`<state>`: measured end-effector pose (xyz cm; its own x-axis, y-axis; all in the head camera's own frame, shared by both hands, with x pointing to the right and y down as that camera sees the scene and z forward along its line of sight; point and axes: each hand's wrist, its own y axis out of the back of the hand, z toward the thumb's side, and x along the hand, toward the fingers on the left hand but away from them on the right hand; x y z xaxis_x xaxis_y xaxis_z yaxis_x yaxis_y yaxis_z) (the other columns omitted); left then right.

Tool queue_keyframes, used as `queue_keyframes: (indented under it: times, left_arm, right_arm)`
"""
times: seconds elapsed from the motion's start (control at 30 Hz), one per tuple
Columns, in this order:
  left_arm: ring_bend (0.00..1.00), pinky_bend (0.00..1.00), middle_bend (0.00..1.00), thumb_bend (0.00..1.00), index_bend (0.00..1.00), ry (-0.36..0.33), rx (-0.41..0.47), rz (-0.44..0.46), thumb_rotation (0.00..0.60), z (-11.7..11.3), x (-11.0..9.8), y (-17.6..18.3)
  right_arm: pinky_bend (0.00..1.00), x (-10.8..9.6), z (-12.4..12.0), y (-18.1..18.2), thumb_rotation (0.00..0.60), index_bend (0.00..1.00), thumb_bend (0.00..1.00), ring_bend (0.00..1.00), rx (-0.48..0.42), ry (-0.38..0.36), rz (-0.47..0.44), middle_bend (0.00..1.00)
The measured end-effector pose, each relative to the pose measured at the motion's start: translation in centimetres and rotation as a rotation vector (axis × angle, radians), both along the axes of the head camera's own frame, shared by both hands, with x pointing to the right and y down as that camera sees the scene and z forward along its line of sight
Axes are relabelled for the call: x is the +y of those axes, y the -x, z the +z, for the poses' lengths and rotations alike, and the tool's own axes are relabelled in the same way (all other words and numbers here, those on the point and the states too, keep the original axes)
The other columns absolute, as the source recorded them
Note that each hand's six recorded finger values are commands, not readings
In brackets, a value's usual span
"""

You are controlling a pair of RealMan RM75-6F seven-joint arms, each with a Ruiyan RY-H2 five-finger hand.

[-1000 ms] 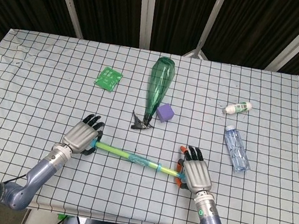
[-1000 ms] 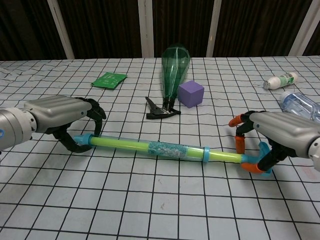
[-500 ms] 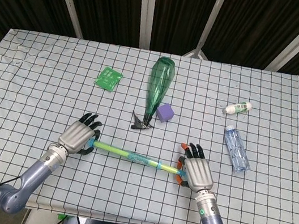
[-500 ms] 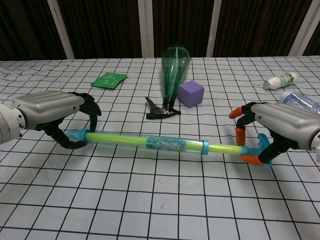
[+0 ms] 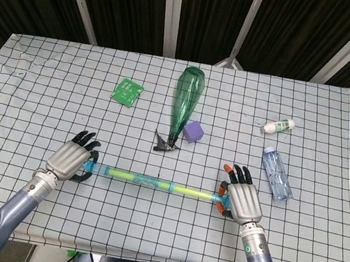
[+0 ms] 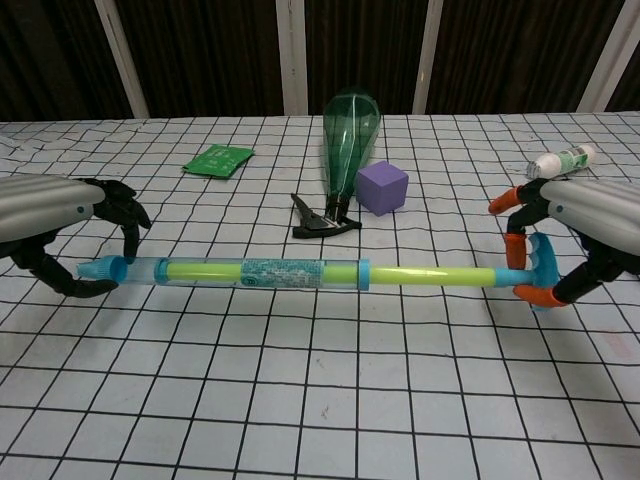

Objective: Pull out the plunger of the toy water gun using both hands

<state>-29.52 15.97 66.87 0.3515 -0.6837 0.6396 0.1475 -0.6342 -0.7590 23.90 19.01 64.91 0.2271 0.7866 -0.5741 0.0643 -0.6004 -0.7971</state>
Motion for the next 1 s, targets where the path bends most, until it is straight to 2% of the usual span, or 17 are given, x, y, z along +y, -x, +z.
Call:
queue_keyframes:
  times: [0.37, 1.0]
  left_arm:
    - [0.0, 0.0, 0.18, 0.53, 0.6, -0.01, -0.022, -0.018, 0.6, -1.3, 0.1, 2.9]
    - [0.0, 0.0, 0.18, 0.53, 0.61, -0.017, -0.064, -0.014, 0.6, -1.9, 0.2, 5.0]
  right_arm:
    - [0.0, -0.8, -0.8, -1.9, 0.6, 0.67, 0.43, 0.0, 0.031, -0.019, 0.024, 0.17]
    - [0.0, -1.9, -1.1, -4.4, 0.6, 0.67, 0.43, 0.0, 0.068, -0.031, 0.058, 0.17]
